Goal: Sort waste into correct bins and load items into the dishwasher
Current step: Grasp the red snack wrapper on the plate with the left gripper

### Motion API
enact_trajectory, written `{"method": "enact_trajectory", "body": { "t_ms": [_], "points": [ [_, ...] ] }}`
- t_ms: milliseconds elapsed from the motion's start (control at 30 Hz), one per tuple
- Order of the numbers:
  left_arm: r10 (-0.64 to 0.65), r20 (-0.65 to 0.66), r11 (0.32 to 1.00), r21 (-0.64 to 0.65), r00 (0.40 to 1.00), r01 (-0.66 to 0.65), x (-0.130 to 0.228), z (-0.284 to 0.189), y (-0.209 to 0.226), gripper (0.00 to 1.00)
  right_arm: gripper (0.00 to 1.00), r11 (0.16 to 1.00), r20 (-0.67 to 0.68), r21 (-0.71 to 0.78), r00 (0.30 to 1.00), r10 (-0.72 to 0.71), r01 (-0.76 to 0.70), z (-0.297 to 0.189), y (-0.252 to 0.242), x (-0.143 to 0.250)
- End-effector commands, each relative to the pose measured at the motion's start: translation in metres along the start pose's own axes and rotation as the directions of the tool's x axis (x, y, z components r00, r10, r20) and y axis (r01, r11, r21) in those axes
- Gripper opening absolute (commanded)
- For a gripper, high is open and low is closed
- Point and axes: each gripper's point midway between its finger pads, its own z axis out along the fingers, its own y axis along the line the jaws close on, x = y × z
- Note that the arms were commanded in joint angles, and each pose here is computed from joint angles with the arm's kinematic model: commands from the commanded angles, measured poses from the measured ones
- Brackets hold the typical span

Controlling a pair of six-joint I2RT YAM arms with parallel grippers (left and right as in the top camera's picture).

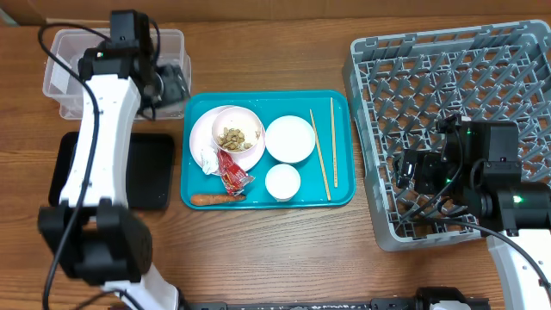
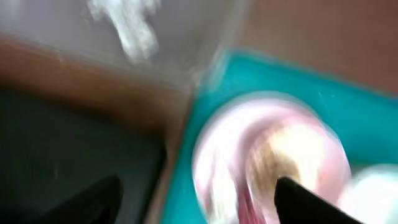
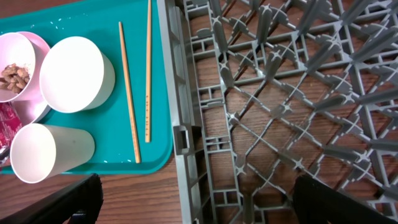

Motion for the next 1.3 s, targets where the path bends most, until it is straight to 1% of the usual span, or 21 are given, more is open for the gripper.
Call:
{"method": "enact_trajectory", "body": {
  "t_ms": [0,67,133,300,467,600,767,867,900,933,1000,1100,1133,1200,1233,1267],
  "points": [
    [-0.001,-0.085,0.997,0.071,0.996,0.007,0.033,-0.026,-0.024,0.82,1.0,1.0,0.04,0.002,0.999,-0.01,0.01,-0.009,0.003,-0.011],
    [-0.004,-0.201,0.999,0.033,0.98,0.011,0.064,-0.024,-0.026,0.83,1.0,1.0,0.04,0.002,0.999,-0.01,0.01,-0.009,0.003,-0.011],
    [-0.004,-0.283,1.0,0.002,0.959,0.005,0.09,-0.019,-0.03,0.84,1.0,1.0,0.04,0.002,0.999,-0.01,0.01,-0.009,0.003,-0.011],
    [0.007,-0.391,1.0,-0.02,0.92,-0.016,0.134,0.0,-0.043,0.85,1.0,1.0,0.027,0.004,1.0,-0.007,0.007,-0.009,0.002,-0.008],
    [-0.008,-0.44,1.0,-0.012,0.898,0.003,0.165,0.026,-0.056,0.86,1.0,1.0,0.024,0.004,1.0,-0.007,0.007,-0.009,0.002,-0.007],
    [-0.06,-0.456,0.998,-0.036,0.888,0.049,0.181,0.047,-0.055,0.86,1.0,1.0,0.023,0.004,1.0,-0.007,0.007,-0.009,0.002,-0.007],
    [-0.093,-0.48,0.995,-0.019,0.872,0.096,0.198,0.069,-0.055,0.86,1.0,1.0,0.023,0.004,1.0,-0.007,0.006,-0.008,0.002,-0.007],
    [-0.116,-0.468,0.993,-0.02,0.876,0.121,0.201,0.08,-0.055,0.85,1.0,1.0,0.023,0.004,1.0,-0.007,0.007,-0.009,0.002,-0.007],
    [-0.113,-0.458,0.992,-0.008,0.882,0.123,0.199,0.083,-0.057,0.83,1.0,1.0,0.023,0.004,1.0,-0.006,0.006,-0.009,0.002,-0.007],
    [-0.11,-0.45,0.992,0.0,0.886,0.123,0.198,0.086,-0.058,0.79,1.0,1.0,0.023,0.004,1.0,-0.007,0.007,-0.009,0.002,-0.007],
    [-0.106,-0.435,0.992,0.013,0.894,0.124,0.195,0.089,-0.06,0.67,1.0,1.0,0.023,0.004,1.0,-0.007,0.007,-0.009,0.002,-0.007],
    [-0.104,-0.427,0.992,0.02,0.898,0.125,0.193,0.09,-0.062,0.54,1.0,1.0,0.022,0.004,1.0,-0.006,0.006,-0.008,0.002,-0.007],
    [-0.104,-0.426,0.992,0.021,0.899,0.124,0.193,0.09,-0.062,0.45,1.0,1.0,0.022,0.004,1.0,-0.006,0.006,-0.008,0.002,-0.007],
    [-0.104,-0.427,0.992,0.021,0.898,0.124,0.193,0.09,-0.062,0.22,1.0,1.0,0.022,0.004,1.0,-0.006,0.006,-0.008,0.002,-0.007],
    [-0.103,-0.428,0.992,0.02,0.898,0.123,0.193,0.09,-0.061,0.04,1.0,1.0,0.022,0.004,1.0,-0.007,0.007,-0.008,0.002,-0.007],
    [-0.105,-0.434,0.992,0.016,0.895,0.124,0.195,0.089,-0.061,0.04,1.0,1.0,0.022,0.004,1.0,-0.006,0.006,-0.008,0.002,-0.007]
  ]
}}
